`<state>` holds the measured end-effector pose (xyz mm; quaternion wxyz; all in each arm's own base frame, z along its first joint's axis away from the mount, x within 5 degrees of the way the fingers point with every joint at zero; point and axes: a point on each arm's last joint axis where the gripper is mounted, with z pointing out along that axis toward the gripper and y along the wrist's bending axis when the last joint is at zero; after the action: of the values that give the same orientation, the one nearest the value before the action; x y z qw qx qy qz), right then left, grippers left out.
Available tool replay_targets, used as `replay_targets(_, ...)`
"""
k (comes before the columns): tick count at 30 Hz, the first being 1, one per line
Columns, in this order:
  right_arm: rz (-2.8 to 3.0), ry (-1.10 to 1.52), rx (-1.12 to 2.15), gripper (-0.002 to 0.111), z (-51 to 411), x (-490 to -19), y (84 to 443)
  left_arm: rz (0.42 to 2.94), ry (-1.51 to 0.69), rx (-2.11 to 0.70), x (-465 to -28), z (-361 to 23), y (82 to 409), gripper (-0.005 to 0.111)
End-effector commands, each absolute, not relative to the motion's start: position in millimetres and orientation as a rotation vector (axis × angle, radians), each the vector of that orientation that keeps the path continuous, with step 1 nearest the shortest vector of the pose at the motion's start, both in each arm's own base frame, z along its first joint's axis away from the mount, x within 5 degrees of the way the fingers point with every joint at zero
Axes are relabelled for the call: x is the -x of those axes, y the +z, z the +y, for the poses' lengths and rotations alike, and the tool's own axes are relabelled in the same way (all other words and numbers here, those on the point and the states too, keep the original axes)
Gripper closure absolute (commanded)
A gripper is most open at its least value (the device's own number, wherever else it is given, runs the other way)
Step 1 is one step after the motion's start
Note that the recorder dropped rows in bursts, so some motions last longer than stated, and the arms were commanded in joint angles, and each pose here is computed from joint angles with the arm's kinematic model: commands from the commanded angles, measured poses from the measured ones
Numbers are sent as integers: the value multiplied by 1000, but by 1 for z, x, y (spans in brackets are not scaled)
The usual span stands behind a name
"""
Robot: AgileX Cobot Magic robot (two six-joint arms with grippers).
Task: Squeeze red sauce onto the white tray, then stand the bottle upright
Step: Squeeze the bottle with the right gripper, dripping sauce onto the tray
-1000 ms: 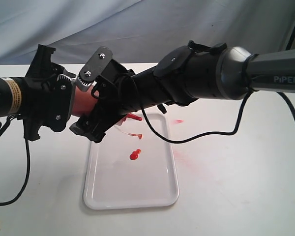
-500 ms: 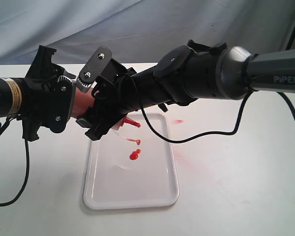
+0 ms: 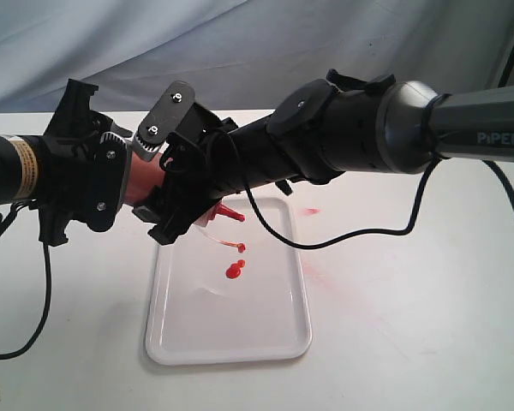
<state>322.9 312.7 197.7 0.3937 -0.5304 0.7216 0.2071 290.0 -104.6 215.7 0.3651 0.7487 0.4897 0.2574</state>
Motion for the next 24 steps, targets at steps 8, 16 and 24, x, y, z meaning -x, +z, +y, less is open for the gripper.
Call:
replay_targets(8,1852,631,1353,108,325,-308,199,1122,561,-1851,-288,-126,231,106)
replay_targets(16,1852,631,1353,108,325,-308,199,1122,561,-1851,-288,-126,231,106)
replay_targets(24,1852,628,1351,108,325,-309,199,1122,561,-1851,-288,-126,231,106)
